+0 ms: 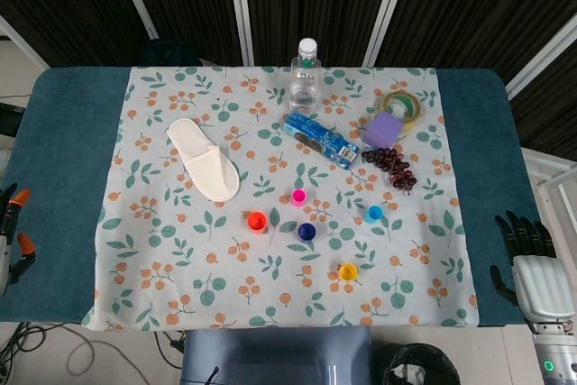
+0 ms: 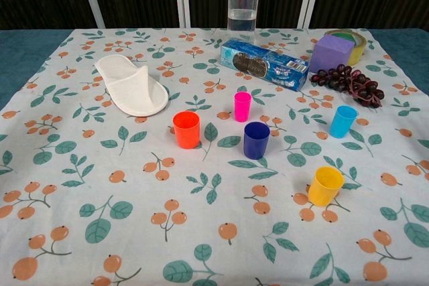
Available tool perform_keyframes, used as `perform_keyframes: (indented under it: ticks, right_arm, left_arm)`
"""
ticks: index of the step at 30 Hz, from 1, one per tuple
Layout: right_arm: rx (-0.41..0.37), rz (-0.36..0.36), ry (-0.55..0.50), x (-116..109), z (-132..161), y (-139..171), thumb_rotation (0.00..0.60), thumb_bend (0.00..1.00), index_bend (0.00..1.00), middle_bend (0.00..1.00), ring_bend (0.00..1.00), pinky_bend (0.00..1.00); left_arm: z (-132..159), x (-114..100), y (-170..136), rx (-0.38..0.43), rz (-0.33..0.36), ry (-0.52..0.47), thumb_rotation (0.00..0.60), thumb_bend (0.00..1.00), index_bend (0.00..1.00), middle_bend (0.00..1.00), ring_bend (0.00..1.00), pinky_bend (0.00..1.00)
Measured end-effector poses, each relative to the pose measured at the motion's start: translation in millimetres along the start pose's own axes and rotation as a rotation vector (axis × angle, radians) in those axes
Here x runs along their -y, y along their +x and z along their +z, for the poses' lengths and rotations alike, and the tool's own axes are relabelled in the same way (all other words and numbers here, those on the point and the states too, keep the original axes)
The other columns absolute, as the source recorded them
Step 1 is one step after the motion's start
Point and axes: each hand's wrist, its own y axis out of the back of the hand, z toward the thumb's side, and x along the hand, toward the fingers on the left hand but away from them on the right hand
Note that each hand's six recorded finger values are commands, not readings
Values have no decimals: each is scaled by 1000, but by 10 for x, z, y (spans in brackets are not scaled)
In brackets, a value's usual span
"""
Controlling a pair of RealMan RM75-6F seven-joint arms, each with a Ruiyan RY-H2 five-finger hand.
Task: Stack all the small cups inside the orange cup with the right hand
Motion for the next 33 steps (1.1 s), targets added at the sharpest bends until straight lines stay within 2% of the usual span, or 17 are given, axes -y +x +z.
perform_keyframes:
  ticks: [6, 14, 24, 27, 33]
  right_arm:
    - [-16, -10, -15, -18, 41, 11, 600, 482, 0, 0, 36, 22]
    - [-21, -77, -42, -133, 31, 23, 600, 482, 0, 0, 36, 22]
    - [-22, -70, -22, -110, 71, 30, 600, 481, 0, 0, 36, 21]
    - [-25, -65, -28, -96, 82, 34, 600, 450, 0, 0, 36, 5]
    - [-6, -92, -50, -143, 48, 42, 600, 430, 0, 0, 36, 0]
  left_arm:
    - [-6, -19, -11, -3, 6, -1, 600, 730, 97, 4, 0, 0]
    - [-3, -22, -22, -2, 9, -1, 600, 730, 97, 4, 0, 0]
    - [-42, -67, -45, -8, 19, -8, 600, 730, 97, 4, 0, 0]
    - [-40, -71, -49, -11, 20, -14, 600, 730, 97, 4, 0, 0]
    - [-8, -55, -49, -6, 18, -7, 600, 730, 97, 4, 0, 0]
